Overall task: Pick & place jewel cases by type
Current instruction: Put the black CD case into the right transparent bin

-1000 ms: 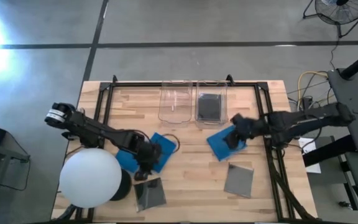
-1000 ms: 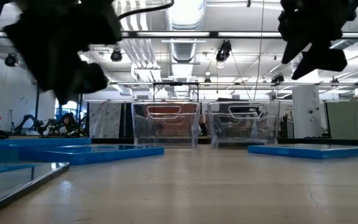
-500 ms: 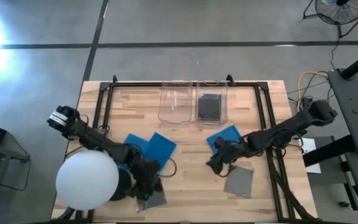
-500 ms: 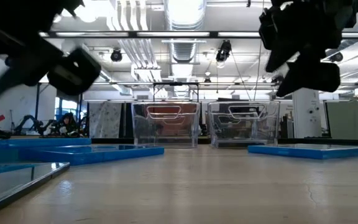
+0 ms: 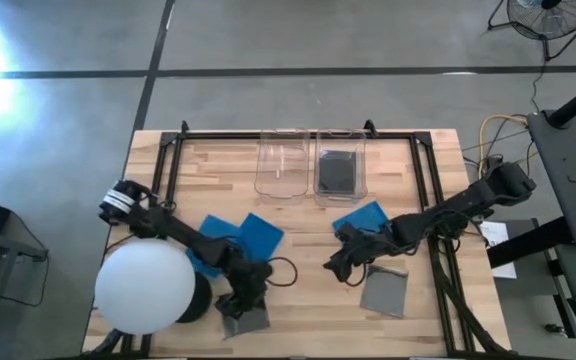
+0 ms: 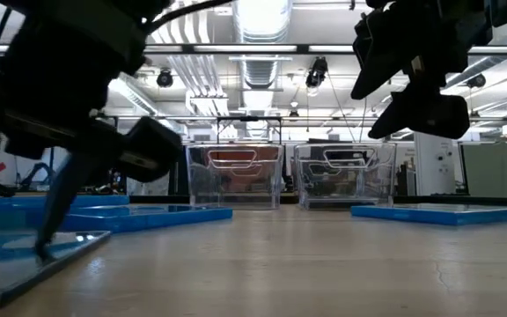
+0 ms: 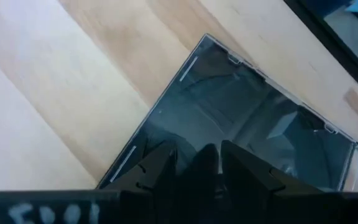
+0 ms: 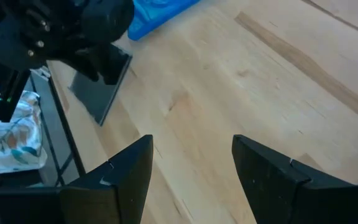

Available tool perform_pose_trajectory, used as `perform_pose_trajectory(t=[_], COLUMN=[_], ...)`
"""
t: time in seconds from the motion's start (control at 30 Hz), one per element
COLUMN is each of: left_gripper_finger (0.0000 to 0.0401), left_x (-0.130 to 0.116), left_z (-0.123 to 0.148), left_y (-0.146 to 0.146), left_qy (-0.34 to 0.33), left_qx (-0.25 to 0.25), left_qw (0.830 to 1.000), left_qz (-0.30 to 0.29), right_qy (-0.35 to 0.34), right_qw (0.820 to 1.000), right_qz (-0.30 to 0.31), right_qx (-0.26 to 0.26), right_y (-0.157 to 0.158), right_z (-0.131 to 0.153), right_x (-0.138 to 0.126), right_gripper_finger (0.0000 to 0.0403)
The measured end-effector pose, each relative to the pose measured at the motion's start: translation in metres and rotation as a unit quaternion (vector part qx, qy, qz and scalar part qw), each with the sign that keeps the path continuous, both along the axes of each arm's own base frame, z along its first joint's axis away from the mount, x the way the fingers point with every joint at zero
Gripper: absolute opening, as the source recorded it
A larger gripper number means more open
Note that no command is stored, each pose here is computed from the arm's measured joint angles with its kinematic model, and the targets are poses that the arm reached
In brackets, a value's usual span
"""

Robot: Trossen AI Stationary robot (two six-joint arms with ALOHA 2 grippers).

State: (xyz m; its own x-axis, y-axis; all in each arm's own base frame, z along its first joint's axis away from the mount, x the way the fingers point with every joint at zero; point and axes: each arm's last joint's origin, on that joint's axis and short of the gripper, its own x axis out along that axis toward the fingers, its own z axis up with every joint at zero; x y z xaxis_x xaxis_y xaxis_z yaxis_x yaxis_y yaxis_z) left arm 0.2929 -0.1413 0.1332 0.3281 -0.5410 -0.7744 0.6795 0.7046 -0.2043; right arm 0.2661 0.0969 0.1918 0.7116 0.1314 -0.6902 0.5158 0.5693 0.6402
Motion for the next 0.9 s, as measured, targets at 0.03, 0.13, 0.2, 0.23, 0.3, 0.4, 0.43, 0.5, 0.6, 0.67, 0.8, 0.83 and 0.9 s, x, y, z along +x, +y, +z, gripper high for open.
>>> perform_pose_trajectory(t=[0.03, 0.13, 0.2, 0.23, 0.3, 0.4, 0.43, 0.5, 0.6, 0.67, 0.8, 0.83, 0.9], left_gripper_finger=[0.0114, 0.0114, 0.0114, 0.0114, 0.0114, 0.0114, 0.0114, 0.0114, 0.0114, 0.0114, 0.0114, 0.0114, 0.0114], left_x=[0.003, 0.015, 0.025, 0.032, 0.048, 0.071, 0.077, 0.083, 0.079, 0.071, 0.046, 0.04, 0.028], left_z=[-0.002, -0.001, 0.003, 0.006, 0.013, 0.029, 0.034, 0.042, 0.065, 0.079, 0.078, 0.078, 0.074], left_y=[0.002, 0.007, 0.014, 0.018, 0.027, 0.048, 0.056, 0.071, 0.086, 0.086, 0.069, 0.063, 0.05], left_qy=[-0.003, -0.012, -0.032, -0.053, -0.099, -0.146, -0.15, -0.141, -0.105, -0.071, 0.039, 0.05, 0.06], left_qx=[0.003, 0.005, 0.006, 0.009, 0.019, 0.046, 0.052, 0.052, 0.048, 0.035, -0.052, -0.062, -0.06], left_qw=[1.0, 1.0, 0.999, 0.998, 0.991, 0.973, 0.965, 0.953, 0.948, 0.958, 0.986, 0.989, 0.994], left_qz=[-0.002, 0.009, 0.03, 0.045, 0.085, 0.173, 0.21, 0.264, 0.296, 0.276, 0.152, 0.123, 0.064], right_qy=[0.001, 0.0, 0.001, 0.001, 0.002, 0.003, 0.007, 0.018, 0.028, 0.032, 0.035, 0.035, 0.035], right_qw=[1.0, 1.0, 1.0, 1.0, 1.0, 1.0, 1.0, 0.999, 0.997, 0.997, 0.997, 0.998, 0.998], right_qz=[0.0, -0.001, -0.001, -0.002, -0.005, -0.019, -0.025, -0.037, -0.032, -0.025, -0.014, -0.011, -0.005], right_qx=[0.0, 0.001, 0.001, 0.001, -0.001, -0.001, 0.004, 0.018, 0.057, 0.067, 0.06, 0.057, 0.049], right_y=[0.0, 0.0, 0.0, 0.0, -0.001, -0.001, -0.002, -0.002, 0.0, 0.001, 0.002, 0.002, 0.001], right_z=[0.0, 0.001, 0.0, 0.0, 0.0, 0.0, 0.0, -0.002, -0.002, -0.002, -0.003, -0.004, -0.005], right_x=[0.0, 0.0, -0.001, -0.001, -0.001, -0.001, -0.001, -0.002, -0.002, -0.002, -0.003, -0.003, -0.003], right_gripper_finger=[0.0215, 0.0215, 0.0215, 0.0215, 0.0215, 0.0215, 0.0215, 0.0215, 0.0215, 0.0215, 0.0215, 0.0215, 0.0215])
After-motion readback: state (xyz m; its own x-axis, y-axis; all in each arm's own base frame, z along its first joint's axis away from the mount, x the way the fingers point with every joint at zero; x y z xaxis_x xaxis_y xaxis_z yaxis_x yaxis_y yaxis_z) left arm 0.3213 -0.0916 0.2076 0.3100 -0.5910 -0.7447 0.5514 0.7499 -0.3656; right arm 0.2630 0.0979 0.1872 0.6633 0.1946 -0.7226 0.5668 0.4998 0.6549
